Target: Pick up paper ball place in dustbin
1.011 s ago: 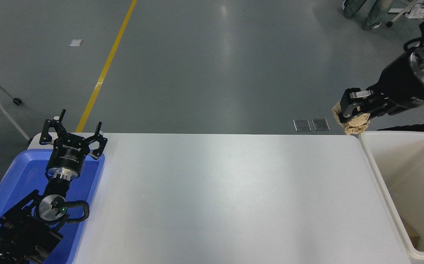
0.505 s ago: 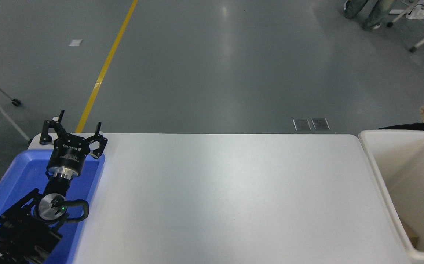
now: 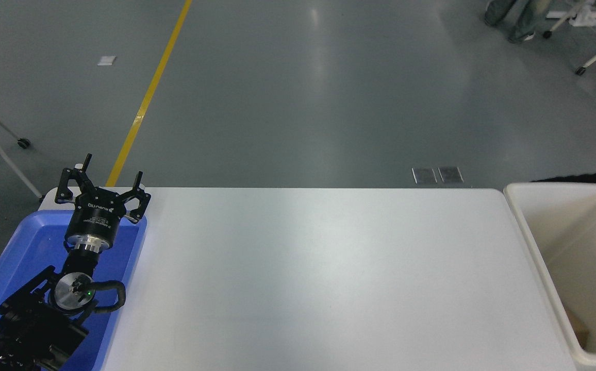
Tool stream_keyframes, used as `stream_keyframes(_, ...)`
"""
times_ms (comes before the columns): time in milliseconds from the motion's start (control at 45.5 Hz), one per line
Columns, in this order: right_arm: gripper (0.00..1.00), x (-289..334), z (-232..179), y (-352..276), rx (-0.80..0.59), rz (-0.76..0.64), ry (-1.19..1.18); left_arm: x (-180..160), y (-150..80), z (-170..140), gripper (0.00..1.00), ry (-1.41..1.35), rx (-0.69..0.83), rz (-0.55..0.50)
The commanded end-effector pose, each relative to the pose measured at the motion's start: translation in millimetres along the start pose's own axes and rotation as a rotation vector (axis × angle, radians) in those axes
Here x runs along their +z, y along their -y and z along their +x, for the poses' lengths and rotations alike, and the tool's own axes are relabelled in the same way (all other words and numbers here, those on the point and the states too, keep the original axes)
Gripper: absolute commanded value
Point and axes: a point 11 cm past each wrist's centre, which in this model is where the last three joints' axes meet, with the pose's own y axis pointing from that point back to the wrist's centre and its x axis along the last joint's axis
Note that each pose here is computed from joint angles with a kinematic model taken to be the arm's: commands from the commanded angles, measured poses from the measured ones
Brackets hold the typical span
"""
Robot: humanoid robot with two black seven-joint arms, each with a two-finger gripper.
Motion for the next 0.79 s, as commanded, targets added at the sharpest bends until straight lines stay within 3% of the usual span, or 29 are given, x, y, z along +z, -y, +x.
stream_keyframes(0,0.00,21,-75,37,0.026,-0.049,0.080,0,0,0,1.00,0.000,0.001,-0.002)
stream_keyframes(220,0.00,17,-88,42,0.038,-0.045,0.083,1,0,0,1.00,-0.001,0.001,-0.004)
stream_keyframes(264,0.22,16,-88,42,0.048,-0.043,0.082,0,0,1,1.00,0.000,0.003,-0.003)
stream_keyframes(286,0.39,16,-88,42,0.052,-0.041,0.085,0,0,1,1.00,0.000,0.003,-0.003)
stream_keyframes(308,0.62,16,-86,42,0.054,-0.041,0.085,0,0,1,1.00,0.000,0.003,-0.003)
stream_keyframes(330,0.94,15,-86,42,0.055,-0.041,0.086,0,0,1,1.00,0.000,0.003,-0.003)
stream_keyframes(352,1.00,15,-84,42,0.055,-0.040,0.087,1,0,0,1.00,-0.001,0.001,-0.004)
stream_keyframes(659,1.00,29,-73,35,0.048,-0.069,0.049,1,0,0,1.00,0.000,0.001,-0.004)
stream_keyframes(769,1.00,23,-51,30,0.083,-0.054,0.038,0,0,0,1.00,0.000,0.001,-0.002)
